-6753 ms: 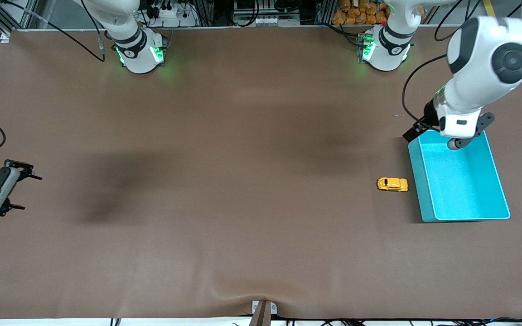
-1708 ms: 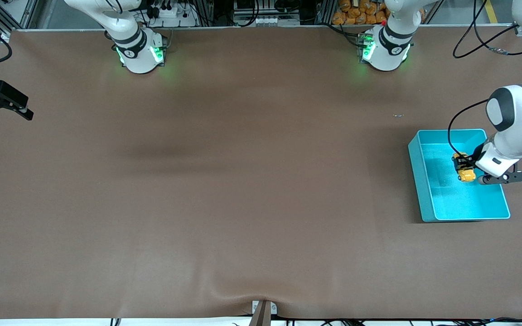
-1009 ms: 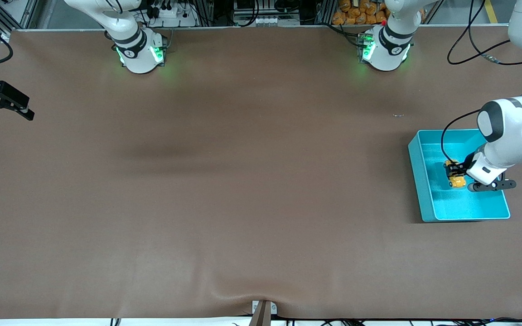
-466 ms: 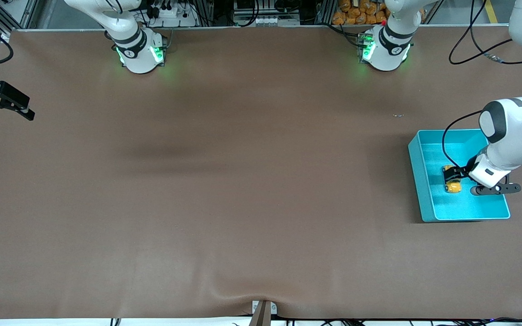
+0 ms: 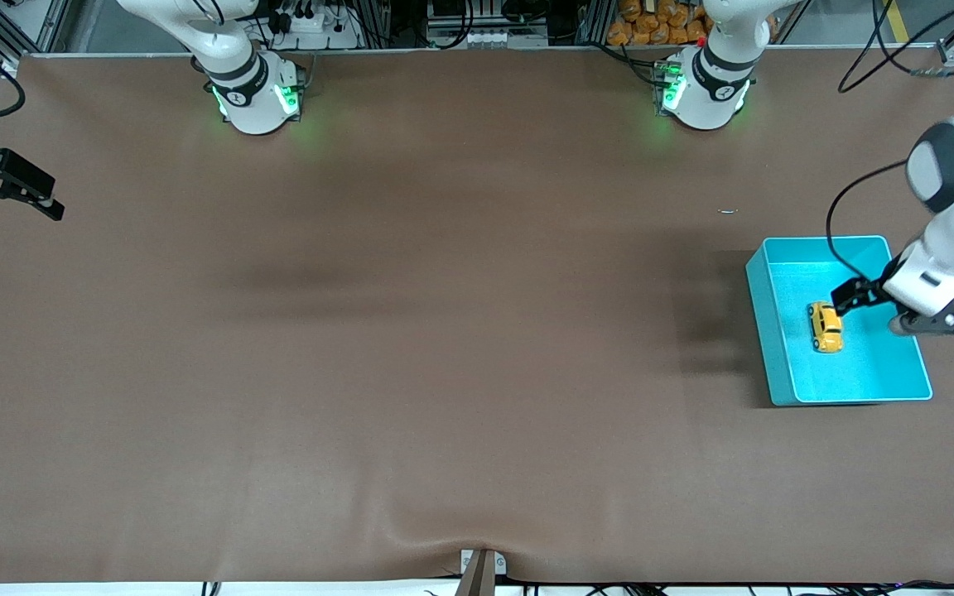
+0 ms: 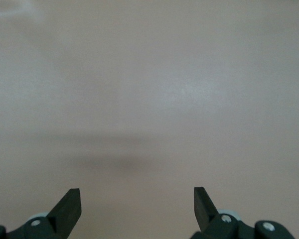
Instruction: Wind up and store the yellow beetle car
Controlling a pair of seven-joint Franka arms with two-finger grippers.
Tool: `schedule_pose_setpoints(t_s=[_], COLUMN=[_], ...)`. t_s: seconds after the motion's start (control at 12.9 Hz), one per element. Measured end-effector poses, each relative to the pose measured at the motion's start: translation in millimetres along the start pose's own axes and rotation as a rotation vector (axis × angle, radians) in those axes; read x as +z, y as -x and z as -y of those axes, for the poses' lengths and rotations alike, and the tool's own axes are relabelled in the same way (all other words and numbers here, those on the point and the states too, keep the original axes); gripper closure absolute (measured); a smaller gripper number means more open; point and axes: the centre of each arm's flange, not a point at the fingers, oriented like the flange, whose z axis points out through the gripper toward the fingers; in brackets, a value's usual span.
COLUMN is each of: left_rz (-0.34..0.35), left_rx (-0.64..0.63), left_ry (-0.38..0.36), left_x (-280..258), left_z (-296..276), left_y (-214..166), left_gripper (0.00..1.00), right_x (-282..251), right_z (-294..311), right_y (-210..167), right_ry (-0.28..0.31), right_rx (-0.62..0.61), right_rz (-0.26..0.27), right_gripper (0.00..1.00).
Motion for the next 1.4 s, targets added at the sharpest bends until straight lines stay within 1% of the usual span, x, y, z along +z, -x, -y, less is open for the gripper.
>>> schedule_pose_setpoints(t_s=[0.23,0.47,0.7,0.93,1.24,1.4], left_rz=[0.012,0.063,0.086,0.115,0.112,0.109], left_rx=[0.019,0.042,0.063,0.052,0.061,0.071], left_ry=[0.013,0.042,0.050,0.050,0.052,0.073], left_x=[-67,-128,-179,-204,-222,-228], left_z=[-29,-50,-66,-82,-87,-95], left_y=[6,14,18,24,27,26], left_gripper=[0.00,0.00,0.00,0.00,0.00,0.00], right_x=[0,0,0,0,0,0], right_z=[0,0,1,1,0,1], right_y=[0,0,0,0,0,0], right_ry=[0.000,0.000,0.000,0.000,0.000,0.000], right_rx=[-0.001,-0.001,-0.001,-0.001,-0.001,-0.001], right_rz=[0.000,0.000,0.000,0.000,0.000,0.000], right_gripper=[0.00,0.00,0.00,0.00,0.00,0.00])
